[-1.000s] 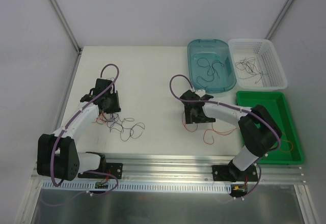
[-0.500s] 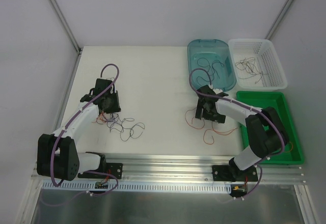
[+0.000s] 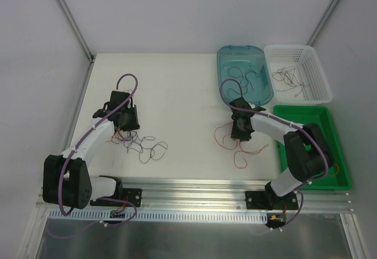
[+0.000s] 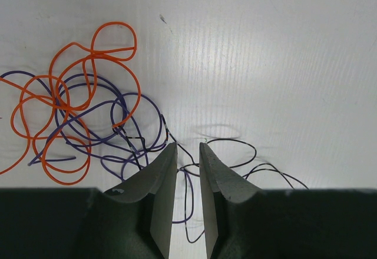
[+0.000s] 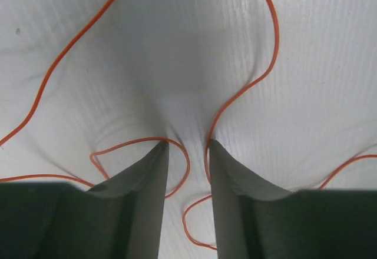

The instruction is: Untangle the cables

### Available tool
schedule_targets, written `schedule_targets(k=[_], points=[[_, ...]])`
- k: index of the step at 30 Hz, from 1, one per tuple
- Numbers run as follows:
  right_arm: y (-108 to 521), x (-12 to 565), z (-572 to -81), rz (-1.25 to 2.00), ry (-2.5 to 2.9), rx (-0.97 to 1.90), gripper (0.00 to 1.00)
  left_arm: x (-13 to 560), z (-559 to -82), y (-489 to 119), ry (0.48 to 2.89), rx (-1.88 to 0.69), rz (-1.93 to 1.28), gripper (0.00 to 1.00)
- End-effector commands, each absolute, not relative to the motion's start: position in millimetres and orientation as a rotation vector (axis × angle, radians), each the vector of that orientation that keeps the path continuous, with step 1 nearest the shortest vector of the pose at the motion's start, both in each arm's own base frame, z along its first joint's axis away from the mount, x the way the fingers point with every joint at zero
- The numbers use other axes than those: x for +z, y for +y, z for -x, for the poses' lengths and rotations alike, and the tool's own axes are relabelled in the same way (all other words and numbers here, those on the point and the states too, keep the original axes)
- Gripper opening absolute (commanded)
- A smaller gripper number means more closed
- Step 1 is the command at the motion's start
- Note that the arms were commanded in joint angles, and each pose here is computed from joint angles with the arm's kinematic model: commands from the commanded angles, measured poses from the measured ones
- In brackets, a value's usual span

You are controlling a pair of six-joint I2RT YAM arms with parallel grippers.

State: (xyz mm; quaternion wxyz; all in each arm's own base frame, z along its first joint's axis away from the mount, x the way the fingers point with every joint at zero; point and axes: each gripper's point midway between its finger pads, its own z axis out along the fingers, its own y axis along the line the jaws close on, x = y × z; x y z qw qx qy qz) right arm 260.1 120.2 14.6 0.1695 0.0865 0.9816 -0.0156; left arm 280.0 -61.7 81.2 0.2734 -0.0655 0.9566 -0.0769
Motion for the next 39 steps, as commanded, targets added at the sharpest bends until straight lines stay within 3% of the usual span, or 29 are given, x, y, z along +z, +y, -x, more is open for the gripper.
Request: schedule_targets(k=[1, 2, 5, 6, 14, 22, 32, 36, 39], points=[[136.8, -6.7, -236.5, -0.229, 2.931, 0.066, 0.33, 88.2, -280.1, -65.7, 2.543, -0.228, 0.133, 0.22], [139.9, -9.6, -234.7, -0.217, 2.941, 0.077, 0.19, 88.2, -280.3, -65.0, 2.543, -0.225, 0.136, 0.22], [156.7, -9.1, -236.2, -0.136, 2.947, 0.094, 0.02, 87.6, -279.7, -65.6, 2.545, -0.227, 0.132, 0.22], [156.7, -8.1, -235.8, -0.110, 2.950, 0.066, 0.01, 87.8, -280.1, -65.7, 2.545, -0.227, 0.132, 0.22], [186.0, 33.1, -253.0, 0.042, 2.792, 0.108, 0.01, 87.7, -279.8, -63.7, 2.542, -0.214, 0.136, 0.22], [154.7, 165.6, -273.5, 0.045, 2.461, 0.080, 0.01, 88.2, -280.9, -63.9, 2.542, -0.216, 0.135, 0.22], [41.9, 352.7, -253.7, -0.132, 2.031, -0.072, 0.01, 89.0, -281.4, -65.6, 2.542, -0.226, 0.132, 0.22], [-6.2, 395.2, -238.3, -0.219, 1.909, -0.242, 0.01, 88.9, -280.9, -65.8, 2.542, -0.227, 0.131, 0.22], [-45.1, 396.0, -232.6, -0.330, 1.852, -0.422, 0.01, 89.3, -280.9, -66.4, 2.541, -0.232, 0.132, 0.22]])
